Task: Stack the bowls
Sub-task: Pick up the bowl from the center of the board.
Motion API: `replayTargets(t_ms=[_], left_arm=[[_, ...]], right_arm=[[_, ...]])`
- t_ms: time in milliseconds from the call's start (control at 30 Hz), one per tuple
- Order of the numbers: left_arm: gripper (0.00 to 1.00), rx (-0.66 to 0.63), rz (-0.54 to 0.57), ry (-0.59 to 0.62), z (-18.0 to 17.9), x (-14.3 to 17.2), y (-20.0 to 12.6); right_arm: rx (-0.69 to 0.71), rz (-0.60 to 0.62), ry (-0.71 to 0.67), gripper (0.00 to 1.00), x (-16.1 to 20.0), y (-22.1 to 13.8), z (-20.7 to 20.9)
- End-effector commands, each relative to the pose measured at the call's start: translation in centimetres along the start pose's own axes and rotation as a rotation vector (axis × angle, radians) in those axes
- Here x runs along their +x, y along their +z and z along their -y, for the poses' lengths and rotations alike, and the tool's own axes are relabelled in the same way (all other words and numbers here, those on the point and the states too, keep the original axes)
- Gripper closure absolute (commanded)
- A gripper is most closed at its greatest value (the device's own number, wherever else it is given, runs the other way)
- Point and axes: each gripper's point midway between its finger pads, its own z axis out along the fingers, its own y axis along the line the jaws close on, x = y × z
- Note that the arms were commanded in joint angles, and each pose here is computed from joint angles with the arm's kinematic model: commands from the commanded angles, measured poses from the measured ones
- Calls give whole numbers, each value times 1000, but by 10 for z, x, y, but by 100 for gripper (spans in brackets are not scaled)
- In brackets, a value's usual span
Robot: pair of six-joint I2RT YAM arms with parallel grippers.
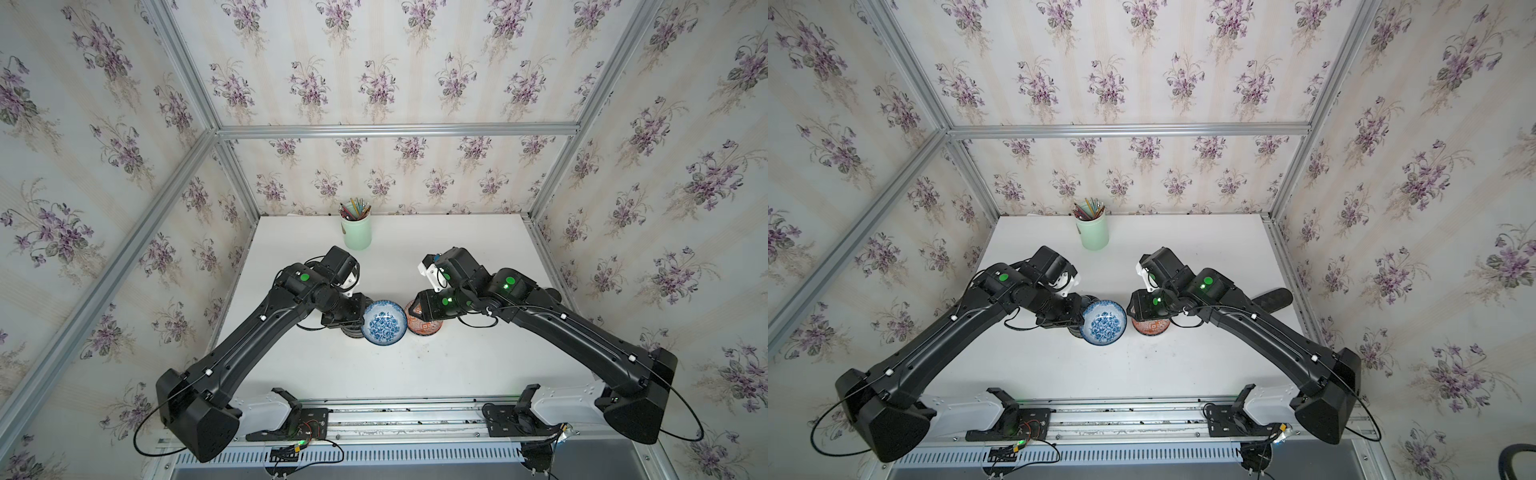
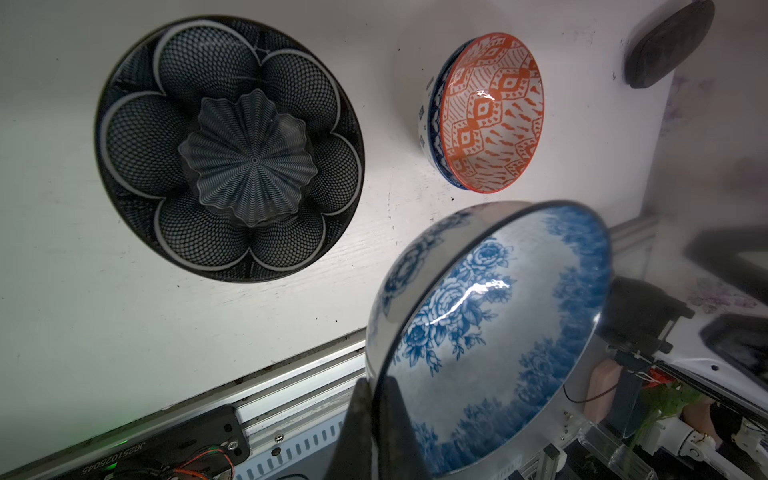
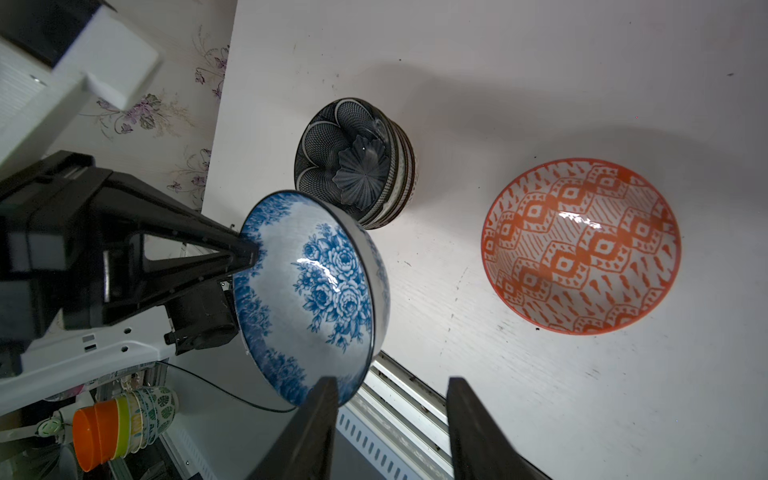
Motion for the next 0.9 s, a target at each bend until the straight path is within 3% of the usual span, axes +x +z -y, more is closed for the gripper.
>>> replayTargets(t_ms=[0, 867], left_arm=[[100, 45, -11, 43, 12, -3, 2], [100, 34, -34, 61, 11, -8, 14]], right_arm=[[36, -18, 4, 53, 4, 4, 5], [103, -87, -15, 75, 6, 42, 13]])
